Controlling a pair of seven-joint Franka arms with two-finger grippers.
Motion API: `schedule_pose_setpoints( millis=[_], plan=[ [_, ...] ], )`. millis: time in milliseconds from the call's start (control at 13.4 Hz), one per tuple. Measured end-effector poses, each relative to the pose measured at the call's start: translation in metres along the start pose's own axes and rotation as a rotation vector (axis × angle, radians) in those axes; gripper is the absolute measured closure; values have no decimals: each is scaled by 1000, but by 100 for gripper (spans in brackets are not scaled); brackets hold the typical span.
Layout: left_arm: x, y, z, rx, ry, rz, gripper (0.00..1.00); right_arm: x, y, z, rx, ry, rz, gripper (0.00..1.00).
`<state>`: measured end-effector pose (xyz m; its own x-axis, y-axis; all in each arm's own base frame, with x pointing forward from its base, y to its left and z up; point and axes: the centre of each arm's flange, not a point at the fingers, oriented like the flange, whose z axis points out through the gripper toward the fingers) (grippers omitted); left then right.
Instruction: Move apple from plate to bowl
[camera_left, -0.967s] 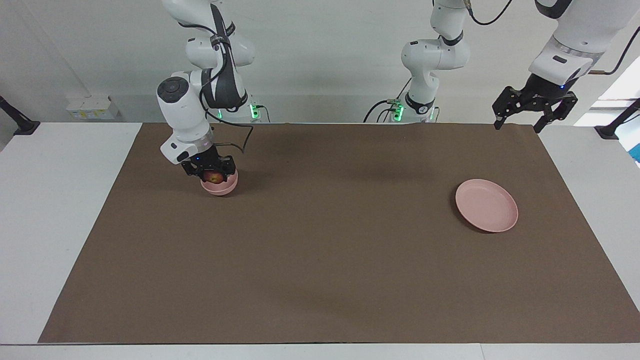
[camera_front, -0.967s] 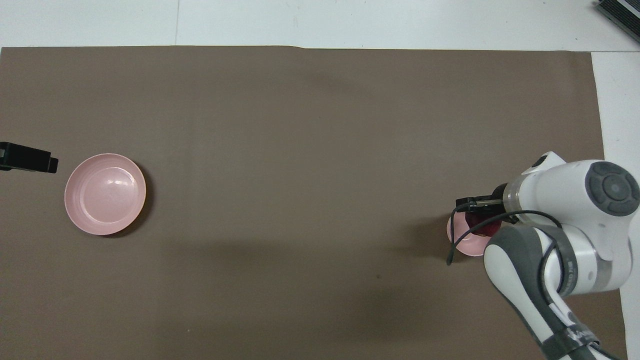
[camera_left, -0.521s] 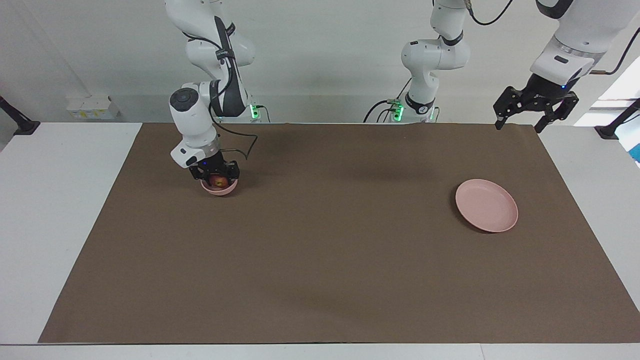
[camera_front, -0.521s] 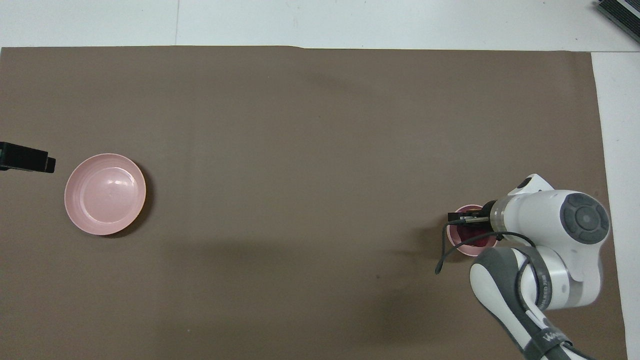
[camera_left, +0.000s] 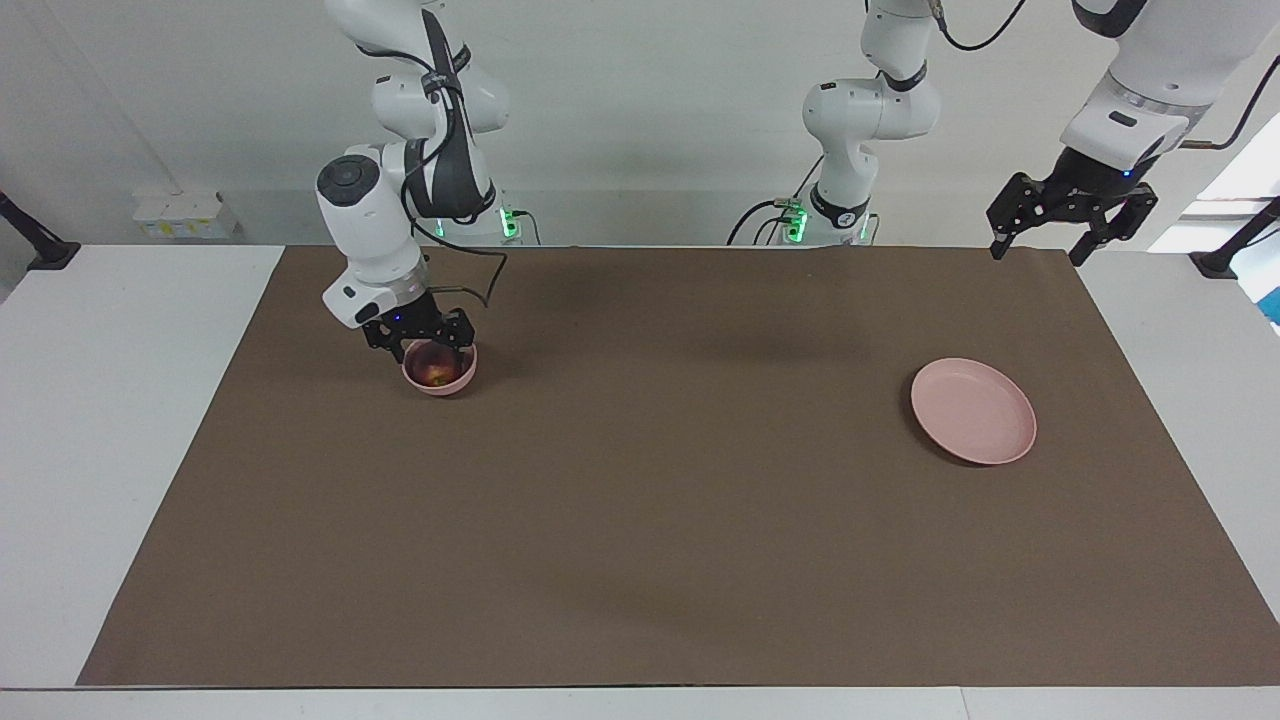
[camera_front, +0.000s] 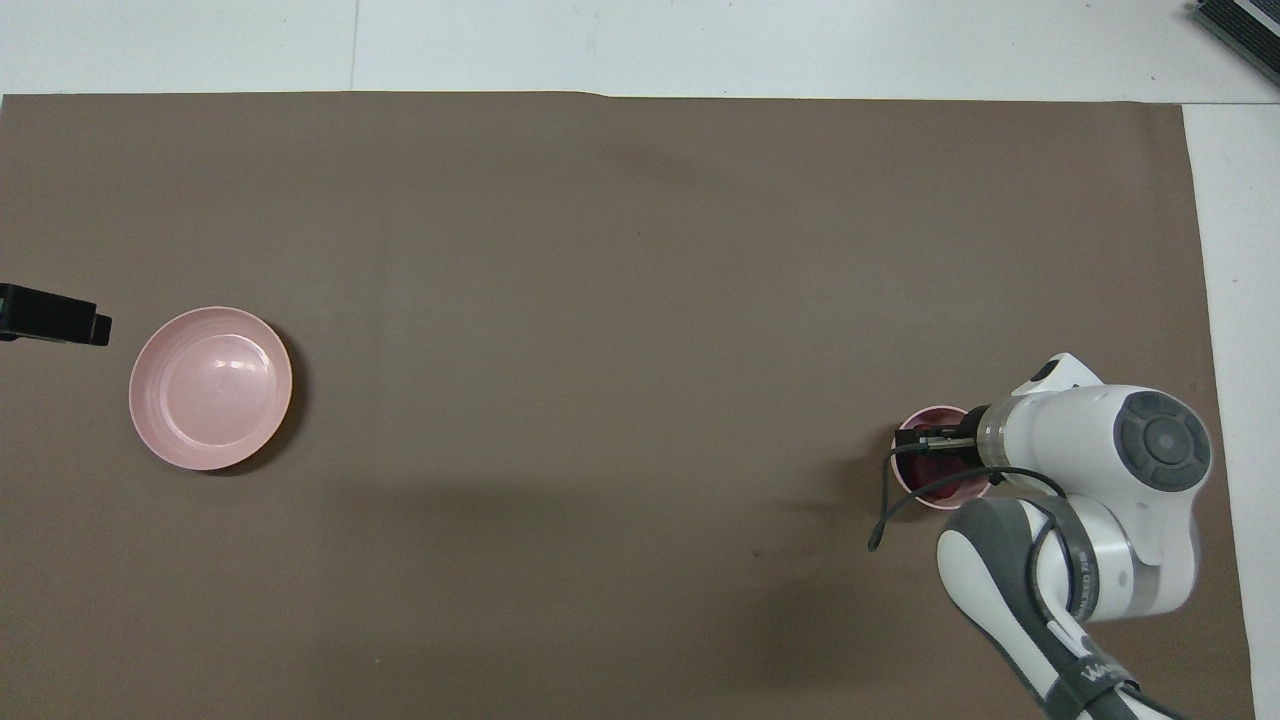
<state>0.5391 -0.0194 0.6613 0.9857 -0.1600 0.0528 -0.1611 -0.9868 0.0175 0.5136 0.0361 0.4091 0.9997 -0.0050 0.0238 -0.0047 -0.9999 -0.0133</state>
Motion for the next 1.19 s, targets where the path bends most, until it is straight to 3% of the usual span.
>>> schedule_pose_setpoints(
  millis=[595,893,1191],
  plan=[
    [0,0,0,0,0,0,0,32,2,-133,5,29,82,0],
    [0,0,0,0,0,0,0,32,-15,-173,7,39,101,0],
    [0,0,0,0,0,0,0,37,9,-208,6,27,108,0]
  ],
)
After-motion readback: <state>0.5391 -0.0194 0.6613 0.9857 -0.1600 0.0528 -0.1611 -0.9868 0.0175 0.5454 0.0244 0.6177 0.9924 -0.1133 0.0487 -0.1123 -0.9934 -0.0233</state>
